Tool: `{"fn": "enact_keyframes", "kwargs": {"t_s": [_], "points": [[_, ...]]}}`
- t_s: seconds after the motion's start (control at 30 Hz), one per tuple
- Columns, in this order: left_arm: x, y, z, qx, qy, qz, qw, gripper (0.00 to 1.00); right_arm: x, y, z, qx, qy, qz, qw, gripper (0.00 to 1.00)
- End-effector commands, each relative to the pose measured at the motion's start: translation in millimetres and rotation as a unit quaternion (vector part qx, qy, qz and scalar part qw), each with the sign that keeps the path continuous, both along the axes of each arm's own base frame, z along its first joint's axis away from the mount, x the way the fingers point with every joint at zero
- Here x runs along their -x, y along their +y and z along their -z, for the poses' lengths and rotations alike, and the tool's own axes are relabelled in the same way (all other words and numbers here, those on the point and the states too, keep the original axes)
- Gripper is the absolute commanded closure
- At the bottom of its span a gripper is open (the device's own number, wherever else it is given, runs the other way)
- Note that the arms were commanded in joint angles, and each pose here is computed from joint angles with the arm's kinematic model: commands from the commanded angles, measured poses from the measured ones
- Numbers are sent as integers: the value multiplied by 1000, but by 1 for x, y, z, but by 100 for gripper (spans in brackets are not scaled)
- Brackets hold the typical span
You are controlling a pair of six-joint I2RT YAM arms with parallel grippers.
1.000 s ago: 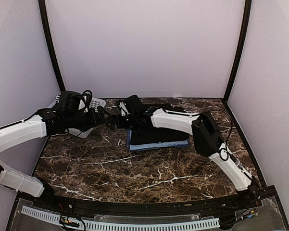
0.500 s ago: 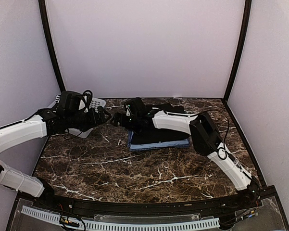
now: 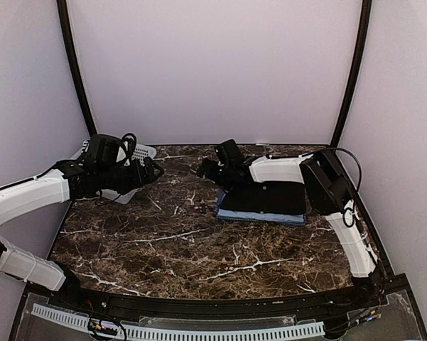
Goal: Fold and stack the long sleeve shirts
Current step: Move the square-folded shirt to the corner of the board.
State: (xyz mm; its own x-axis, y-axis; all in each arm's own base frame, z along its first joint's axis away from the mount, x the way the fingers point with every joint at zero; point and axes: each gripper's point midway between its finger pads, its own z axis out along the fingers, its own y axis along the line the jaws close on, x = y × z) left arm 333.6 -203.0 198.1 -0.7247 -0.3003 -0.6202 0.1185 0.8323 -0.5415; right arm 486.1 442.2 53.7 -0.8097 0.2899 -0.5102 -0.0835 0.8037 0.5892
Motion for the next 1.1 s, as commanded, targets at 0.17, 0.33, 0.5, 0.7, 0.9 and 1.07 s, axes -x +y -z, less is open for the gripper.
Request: {"fn": "enact_keyframes", "kwargs": {"t_s": [0.17, 0.33, 0.5, 0.7, 0.9, 1.07], "points": [[2, 0, 0, 6, 2, 8, 1000, 4, 9, -108, 29, 17, 51, 134, 990, 1], [1, -3, 0, 13, 3, 10, 1000, 4, 24, -156, 23, 1, 54, 183, 982, 1], [0, -7, 1, 26, 8, 13, 1000, 4, 49, -202, 21, -17, 60, 239, 969, 1], [1, -10, 4, 38, 13, 15, 999, 4, 94, -241, 24, -34, 69, 273, 959, 1], [1, -13, 7, 51, 17, 15, 998, 4, 143, -262, 24, -54, 83, 267, 959, 1], [0, -18, 10, 60, 24, 19, 998, 4, 178, -274, 30, -47, 96, 240, 965, 1]]}}
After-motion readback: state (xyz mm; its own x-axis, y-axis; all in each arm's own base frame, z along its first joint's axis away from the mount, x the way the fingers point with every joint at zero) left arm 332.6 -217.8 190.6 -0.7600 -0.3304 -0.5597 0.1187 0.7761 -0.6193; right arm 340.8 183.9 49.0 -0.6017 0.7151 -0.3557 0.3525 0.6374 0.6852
